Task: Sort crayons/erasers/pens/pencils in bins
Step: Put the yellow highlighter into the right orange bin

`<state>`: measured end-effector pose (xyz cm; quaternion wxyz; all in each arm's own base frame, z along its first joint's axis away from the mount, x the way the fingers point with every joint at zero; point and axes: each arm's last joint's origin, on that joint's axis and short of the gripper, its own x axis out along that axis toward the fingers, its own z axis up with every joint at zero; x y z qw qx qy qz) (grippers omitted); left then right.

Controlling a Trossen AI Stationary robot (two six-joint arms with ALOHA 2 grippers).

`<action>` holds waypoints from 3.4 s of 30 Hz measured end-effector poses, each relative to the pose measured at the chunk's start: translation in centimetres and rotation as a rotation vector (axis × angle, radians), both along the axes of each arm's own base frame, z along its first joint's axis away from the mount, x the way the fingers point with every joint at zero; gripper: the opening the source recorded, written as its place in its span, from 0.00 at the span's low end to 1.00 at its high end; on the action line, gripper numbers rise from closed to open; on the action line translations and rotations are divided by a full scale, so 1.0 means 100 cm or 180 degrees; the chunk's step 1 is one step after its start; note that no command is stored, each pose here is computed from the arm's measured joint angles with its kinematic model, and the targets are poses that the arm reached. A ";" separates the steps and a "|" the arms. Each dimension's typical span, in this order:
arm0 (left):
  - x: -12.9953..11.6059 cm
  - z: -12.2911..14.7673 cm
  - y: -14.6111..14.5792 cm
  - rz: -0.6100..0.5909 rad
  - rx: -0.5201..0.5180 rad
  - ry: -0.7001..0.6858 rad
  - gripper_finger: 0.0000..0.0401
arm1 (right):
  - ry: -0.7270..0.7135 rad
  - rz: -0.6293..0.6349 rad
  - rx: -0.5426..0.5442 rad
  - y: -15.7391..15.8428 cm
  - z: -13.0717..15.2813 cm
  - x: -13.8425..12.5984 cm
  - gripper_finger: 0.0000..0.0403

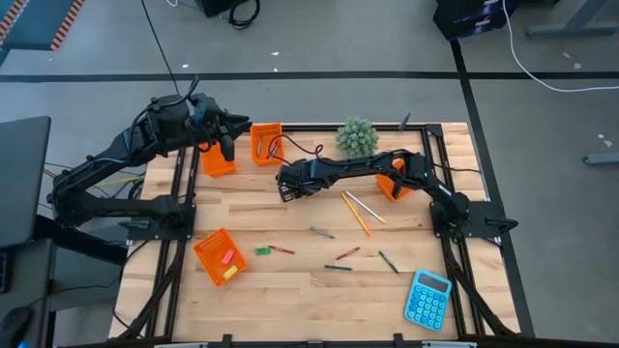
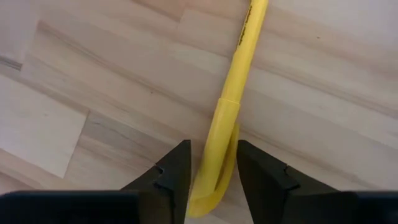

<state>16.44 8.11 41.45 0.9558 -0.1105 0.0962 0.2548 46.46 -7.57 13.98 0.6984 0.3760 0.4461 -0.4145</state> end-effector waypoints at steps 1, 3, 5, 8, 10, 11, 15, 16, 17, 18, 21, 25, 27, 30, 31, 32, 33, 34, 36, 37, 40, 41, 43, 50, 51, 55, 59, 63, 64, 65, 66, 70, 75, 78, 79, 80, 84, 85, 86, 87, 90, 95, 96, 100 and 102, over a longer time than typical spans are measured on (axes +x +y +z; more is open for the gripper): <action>0.000 0.000 0.000 -0.0001 0.0000 0.0000 0.24 | 0.0011 0.0000 0.0000 0.000 0.000 0.000 0.31; 0.000 0.000 0.000 0.0000 0.0001 -0.0001 0.25 | 0.0028 0.0001 0.0003 0.000 0.000 -0.001 0.28; 0.000 0.000 0.000 0.0000 0.0000 0.0000 0.25 | 0.0044 0.0001 0.0004 0.000 -0.001 -0.001 0.24; 0.000 0.000 0.000 -0.0001 0.0000 0.0000 0.24 | 0.0057 0.0001 0.0009 0.000 -0.001 -0.002 0.20; 0.000 0.000 0.000 0.0000 0.0000 0.0000 0.23 | 0.0062 0.0003 0.0021 0.000 -0.001 -0.002 0.18; 0.000 0.000 0.000 -0.0001 0.0000 -0.0001 0.23 | 0.0063 0.0005 0.0026 0.000 -0.001 -0.002 0.18; 0.000 0.000 0.000 -0.0001 0.0001 -0.0001 0.23 | 0.0063 0.0007 0.0052 0.000 -0.001 -0.002 0.18; 0.000 0.000 0.000 -0.0001 0.0001 -0.0001 0.23 | 0.0064 0.0013 0.0065 0.001 -0.001 -0.002 0.18; 0.000 0.000 0.000 -0.0001 0.0003 0.0000 0.23 | 0.0066 0.0019 0.0078 0.001 -0.001 -0.002 0.18; 0.000 0.000 0.000 -0.0004 0.0013 0.0005 0.23 | 0.0064 0.0022 0.0090 0.001 -0.001 -0.002 0.17; 0.000 0.000 0.000 -0.0005 0.0017 0.0008 0.23 | 0.0074 0.0033 0.0128 0.002 0.002 -0.004 0.17; 0.000 0.000 0.000 -0.0006 0.0024 0.0009 0.21 | 0.0156 0.0062 0.0216 0.005 0.006 -0.008 0.17; 0.000 0.000 0.000 -0.0005 0.0024 0.0009 0.21 | 0.0189 0.0059 0.0251 0.004 0.006 -0.009 0.17; 0.000 0.000 0.000 -0.0003 0.0026 0.0010 0.21 | 0.0246 0.0066 0.0306 0.004 0.006 -0.011 0.17; 0.000 0.000 0.000 -0.0002 0.0025 0.0010 0.21 | 0.0233 0.0072 0.0323 0.004 0.008 -0.012 0.17; 0.000 0.000 0.000 -0.0002 0.0024 0.0010 0.21 | 0.0234 0.0085 0.0380 0.005 0.012 -0.013 0.17; 0.000 0.000 0.000 -0.0005 0.0022 0.0012 0.21 | 0.0229 0.0090 0.0403 0.005 0.016 -0.015 0.17; 0.000 0.000 0.000 -0.0002 0.0023 0.0013 0.21 | 0.0157 0.0093 0.0394 0.006 0.024 -0.015 0.17; 0.000 0.000 0.000 -0.0003 0.0020 0.0024 0.22 | 0.0070 0.0067 0.0360 0.008 0.043 -0.020 0.17; 0.000 0.000 0.000 -0.0001 0.0020 0.0025 0.22 | 0.0026 0.0057 0.0341 0.008 0.054 -0.023 0.17; 0.000 0.000 0.000 -0.0003 0.0019 0.0028 0.21 | -0.0005 0.0020 0.0193 0.010 0.084 -0.036 0.17; 0.000 0.000 0.000 0.0000 0.0019 0.0030 0.20 | 0.0052 -0.0010 0.0119 0.011 0.093 -0.042 0.17; 0.000 0.000 0.000 -0.0001 0.0020 0.0030 0.20 | 0.0117 -0.0091 0.0003 0.012 0.113 -0.057 0.17; 0.000 -0.001 0.000 -0.0002 0.0022 0.0035 0.19 | 0.0471 -0.0366 -0.0374 0.009 0.144 -0.100 0.17; 0.000 -0.001 0.000 -0.0002 0.0022 0.0036 0.20 | 0.0506 -0.0383 -0.0368 0.008 0.142 -0.104 0.17; 0.000 -0.001 0.000 -0.0002 0.0019 0.0043 0.19 | 0.0662 -0.0592 -0.0315 0.006 0.130 -0.126 0.17; -0.001 -0.002 0.000 -0.0002 0.0007 0.0063 0.18 | 0.0744 -0.0888 -0.0264 0.013 0.119 -0.152 0.17; -0.001 -0.002 0.000 -0.0001 -0.0005 0.0076 0.17 | 0.0699 -0.1072 -0.0229 0.029 0.115 -0.180 0.17; -0.001 -0.002 0.000 -0.0002 -0.0004 0.0077 0.17 | 0.0676 -0.1119 -0.0205 0.034 0.114 -0.188 0.17; -0.001 -0.002 0.000 0.0000 -0.0003 0.0074 0.17 | 0.0649 -0.1167 -0.0163 0.038 0.113 -0.195 0.17; -0.001 -0.002 0.000 0.0000 -0.0003 0.0075 0.17 | 0.0638 -0.1216 -0.0117 0.042 0.112 -0.202 0.17; 0.000 -0.002 0.000 -0.0001 -0.0003 0.0077 0.17 | 0.0548 -0.1466 -0.0032 0.056 0.105 -0.229 0.17; 0.000 -0.002 0.000 -0.0001 -0.0003 0.0078 0.15 | 0.0389 -0.1839 -0.0022 0.070 0.097 -0.257 0.17; 0.000 -0.002 0.000 0.0000 -0.0005 0.0078 0.15 | 0.0372 -0.2091 -0.0021 0.074 0.087 -0.271 0.17; 0.000 -0.002 0.000 0.0000 -0.0008 0.0076 0.15 | 0.0364 -0.2178 -0.0021 0.074 0.084 -0.275 0.17; 0.000 -0.002 0.000 0.0000 -0.0008 0.0077 0.15 | 0.0358 -0.2258 -0.0024 0.075 0.081 -0.279 0.17; 0.000 -0.002 0.000 0.0004 -0.0021 0.0070 0.15 | 0.0378 -0.2428 -0.0062 0.073 0.072 -0.288 0.17; 0.000 -0.002 0.000 0.0008 -0.0033 0.0064 0.15 | 0.0364 -0.2443 -0.0073 0.072 0.071 -0.289 0.17; 0.000 -0.002 0.000 0.0013 -0.0051 0.0054 0.15 | 0.0348 -0.2455 -0.0082 0.071 0.070 -0.290 0.17; 0.000 -0.002 0.000 0.0020 -0.0070 0.0043 0.15 | 0.0327 -0.2465 -0.0079 0.070 0.069 -0.290 0.17; 0.000 -0.002 0.000 0.0023 -0.0081 0.0037 0.13 | 0.0278 -0.2476 -0.0065 0.065 0.068 -0.288 0.17; 0.000 -0.002 0.000 0.0023 -0.0083 0.0037 0.13 | 0.0143 -0.2368 -0.0080 0.055 0.068 -0.282 0.17; 0.000 -0.002 0.000 0.0023 -0.0083 0.0037 0.13 | 0.0162 -0.2363 -0.0084 0.053 0.068 -0.283 0.17; 0.000 -0.002 0.000 0.0022 -0.0083 0.0038 0.13 | 0.0239 -0.2372 -0.0105 0.041 0.068 -0.285 0.17; 0.000 -0.002 0.000 0.0023 -0.0083 0.0039 0.12 | 0.0284 -0.2373 -0.0115 0.035 0.068 -0.286 0.17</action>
